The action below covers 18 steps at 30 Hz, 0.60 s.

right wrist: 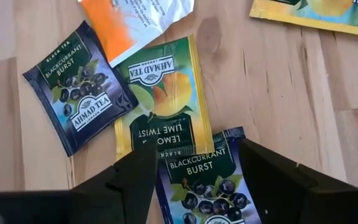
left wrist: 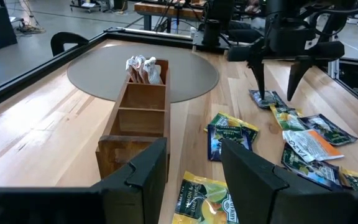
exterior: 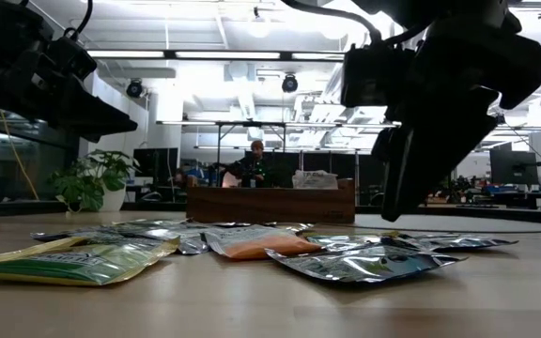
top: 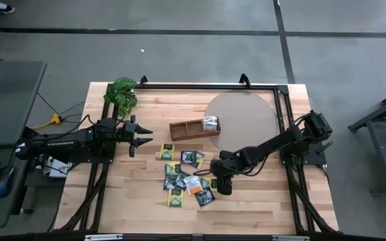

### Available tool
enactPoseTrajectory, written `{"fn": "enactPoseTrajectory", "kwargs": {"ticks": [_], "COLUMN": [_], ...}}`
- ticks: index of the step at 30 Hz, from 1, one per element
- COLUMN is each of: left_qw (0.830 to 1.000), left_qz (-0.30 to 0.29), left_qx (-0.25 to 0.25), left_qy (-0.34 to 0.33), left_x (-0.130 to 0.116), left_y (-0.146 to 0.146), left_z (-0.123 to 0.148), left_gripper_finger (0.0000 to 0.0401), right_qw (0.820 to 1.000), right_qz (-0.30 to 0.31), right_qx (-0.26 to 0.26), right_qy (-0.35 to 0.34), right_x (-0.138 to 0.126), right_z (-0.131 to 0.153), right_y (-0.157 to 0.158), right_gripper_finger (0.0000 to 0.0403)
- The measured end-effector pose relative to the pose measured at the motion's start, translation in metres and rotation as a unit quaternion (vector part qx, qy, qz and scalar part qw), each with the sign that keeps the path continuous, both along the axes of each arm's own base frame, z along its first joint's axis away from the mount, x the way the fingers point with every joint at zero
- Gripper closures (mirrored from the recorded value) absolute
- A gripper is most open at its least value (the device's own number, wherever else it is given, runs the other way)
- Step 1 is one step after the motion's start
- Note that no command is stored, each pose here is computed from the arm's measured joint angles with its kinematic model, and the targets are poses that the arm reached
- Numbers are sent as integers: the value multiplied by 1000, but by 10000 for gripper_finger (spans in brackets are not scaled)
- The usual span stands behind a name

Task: Pick & Place Tea
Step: Put the yellow tea bag into the middle section of the wooden organizer

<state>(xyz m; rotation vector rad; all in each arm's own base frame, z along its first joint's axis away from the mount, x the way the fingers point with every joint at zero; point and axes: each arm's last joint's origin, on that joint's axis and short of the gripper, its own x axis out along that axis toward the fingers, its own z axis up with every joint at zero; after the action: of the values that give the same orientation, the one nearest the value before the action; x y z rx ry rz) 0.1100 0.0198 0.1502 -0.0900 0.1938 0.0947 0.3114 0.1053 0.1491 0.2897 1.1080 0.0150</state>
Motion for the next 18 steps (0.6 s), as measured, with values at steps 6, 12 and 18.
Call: {"fn": "enactPoseTrajectory", "kwargs": {"ticks": [6, 12, 18], "left_qw": [1000, 1000, 1000], "left_qz": [0, 0, 0], "left_qx": [0, 0, 0], "left_qy": [0, 0, 0], "left_x": [0, 0, 0], "left_y": [0, 0, 0], "left_z": [0, 0, 0], "left_gripper_finger": [251, 251, 251], "right_qw": [1000, 1000, 1000], "right_qz": [0, -4, -18], "right_qx": [-7, -10, -12], "right_qy": [18, 20, 20], "right_x": [1, 2, 2], "right_z": [-12, -18, -18], "right_y": [3, 6, 5], "right_gripper_finger": [187, 187, 204]}}
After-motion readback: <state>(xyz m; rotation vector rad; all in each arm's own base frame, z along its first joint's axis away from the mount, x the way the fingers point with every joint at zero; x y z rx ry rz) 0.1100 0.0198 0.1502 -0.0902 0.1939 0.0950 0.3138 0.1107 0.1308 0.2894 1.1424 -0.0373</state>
